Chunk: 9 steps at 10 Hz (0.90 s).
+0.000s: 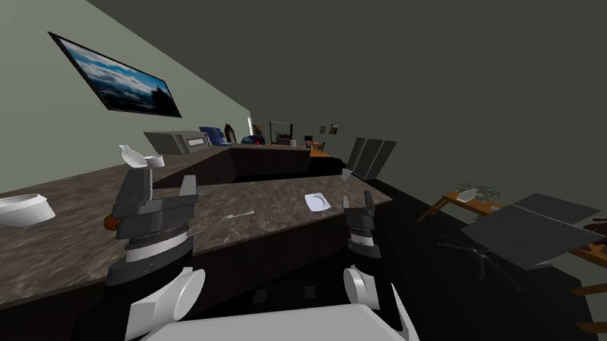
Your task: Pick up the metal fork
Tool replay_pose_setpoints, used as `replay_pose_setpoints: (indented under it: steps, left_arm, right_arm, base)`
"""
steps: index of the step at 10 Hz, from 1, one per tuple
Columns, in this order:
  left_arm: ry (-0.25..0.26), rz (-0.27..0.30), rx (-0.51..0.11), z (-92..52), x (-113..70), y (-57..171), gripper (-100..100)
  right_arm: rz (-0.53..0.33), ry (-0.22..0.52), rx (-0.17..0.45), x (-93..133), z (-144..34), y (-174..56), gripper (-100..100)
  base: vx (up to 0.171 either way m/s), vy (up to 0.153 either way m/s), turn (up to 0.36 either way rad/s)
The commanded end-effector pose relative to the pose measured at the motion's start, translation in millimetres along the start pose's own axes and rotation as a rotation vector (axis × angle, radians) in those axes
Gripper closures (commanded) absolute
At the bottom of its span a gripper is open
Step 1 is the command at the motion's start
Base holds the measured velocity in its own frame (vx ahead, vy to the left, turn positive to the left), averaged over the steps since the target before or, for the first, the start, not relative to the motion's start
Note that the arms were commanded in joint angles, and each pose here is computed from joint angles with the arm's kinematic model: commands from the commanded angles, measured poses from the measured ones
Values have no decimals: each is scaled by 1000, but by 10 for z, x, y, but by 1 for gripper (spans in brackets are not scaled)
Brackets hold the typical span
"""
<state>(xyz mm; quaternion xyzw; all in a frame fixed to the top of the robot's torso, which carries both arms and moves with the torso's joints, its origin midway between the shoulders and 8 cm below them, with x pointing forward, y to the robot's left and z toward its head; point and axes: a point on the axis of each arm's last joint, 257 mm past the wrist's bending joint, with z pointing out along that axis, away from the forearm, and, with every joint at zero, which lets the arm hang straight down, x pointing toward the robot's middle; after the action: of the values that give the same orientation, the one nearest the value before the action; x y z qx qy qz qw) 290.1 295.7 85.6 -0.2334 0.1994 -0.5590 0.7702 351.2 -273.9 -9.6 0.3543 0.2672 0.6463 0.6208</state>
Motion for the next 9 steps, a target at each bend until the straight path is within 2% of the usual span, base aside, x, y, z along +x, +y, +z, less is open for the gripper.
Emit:
replay_pose_setpoints:
  steps: [1, 4, 9]
  left_arm:
    - [37, 0, -10, 19, 60, 39, -100]
    - [112, -5, -55, 81, 193, 195, -100]
    - [167, -13, -137, 163, 303, 462, -100]
  right_arm:
    - [0, 0, 0, 0, 0, 0, 0]
    - [0, 0, 0, 0, 0, 0, 0]
    - [0, 0, 0, 0, 0, 0, 0]
  base:
    - [-7, -10, -19]
    - [-21, -23, -44]
    - [-22, -23, -41]
